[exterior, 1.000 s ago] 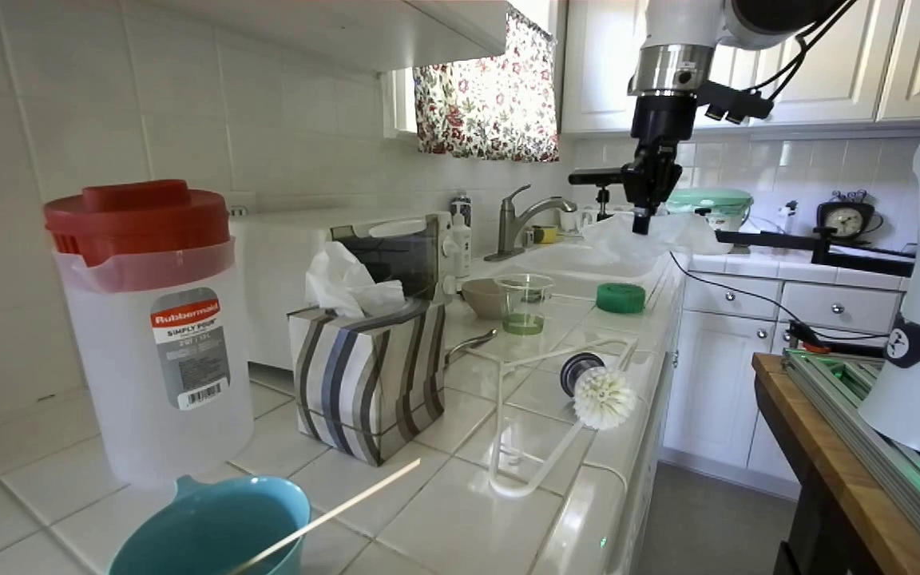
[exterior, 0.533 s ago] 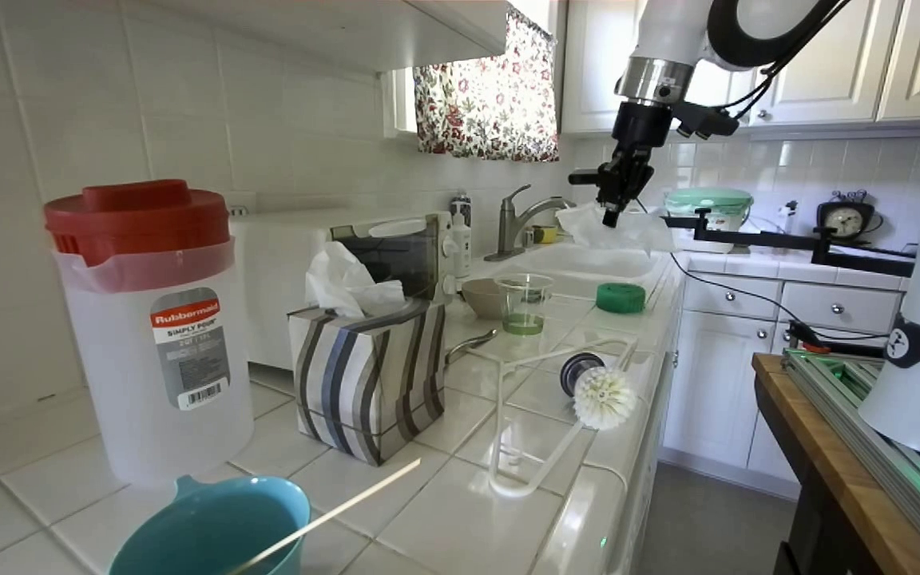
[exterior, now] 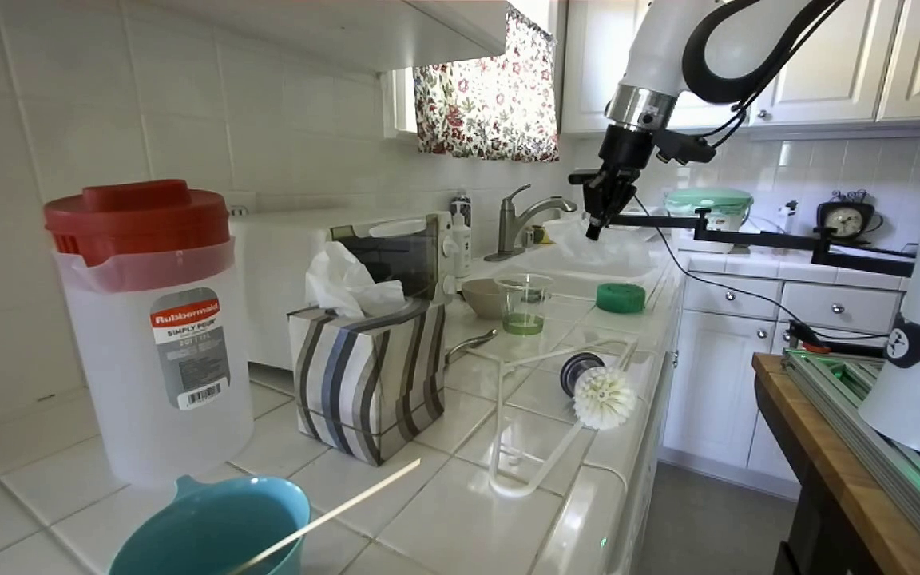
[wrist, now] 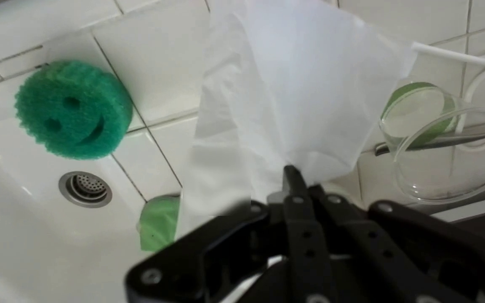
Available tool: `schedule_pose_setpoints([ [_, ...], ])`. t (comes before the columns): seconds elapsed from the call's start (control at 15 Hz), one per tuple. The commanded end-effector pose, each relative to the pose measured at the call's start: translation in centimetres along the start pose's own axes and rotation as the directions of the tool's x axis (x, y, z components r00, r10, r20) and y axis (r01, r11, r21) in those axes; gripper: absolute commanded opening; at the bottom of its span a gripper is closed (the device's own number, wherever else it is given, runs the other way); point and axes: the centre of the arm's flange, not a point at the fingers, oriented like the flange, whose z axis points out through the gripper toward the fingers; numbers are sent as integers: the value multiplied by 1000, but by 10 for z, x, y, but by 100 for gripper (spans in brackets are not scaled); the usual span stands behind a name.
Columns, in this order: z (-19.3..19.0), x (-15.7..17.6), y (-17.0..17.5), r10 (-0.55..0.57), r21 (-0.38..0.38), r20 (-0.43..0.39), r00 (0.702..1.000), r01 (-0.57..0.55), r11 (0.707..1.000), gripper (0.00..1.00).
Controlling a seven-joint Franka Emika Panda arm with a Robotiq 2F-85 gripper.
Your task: Use the white napkin to wipe the top of the oven.
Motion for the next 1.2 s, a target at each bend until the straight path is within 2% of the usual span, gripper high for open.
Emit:
schedule_pose_setpoints([
  [0.0,21,13,0,-50,33,-37,998,51,998,0],
  [0.33,45,18,-3,-73,58,-48,996,76,995,0],
  [0.8,55,21,-3,-87,63,-40,995,89,994,0],
  [0.87,54,21,-3,-84,64,-39,996,86,994,26],
  [0.93,53,20,-5,-83,60,-42,996,85,995,28],
  [1.13,48,20,-6,-83,52,-46,995,86,995,48],
])
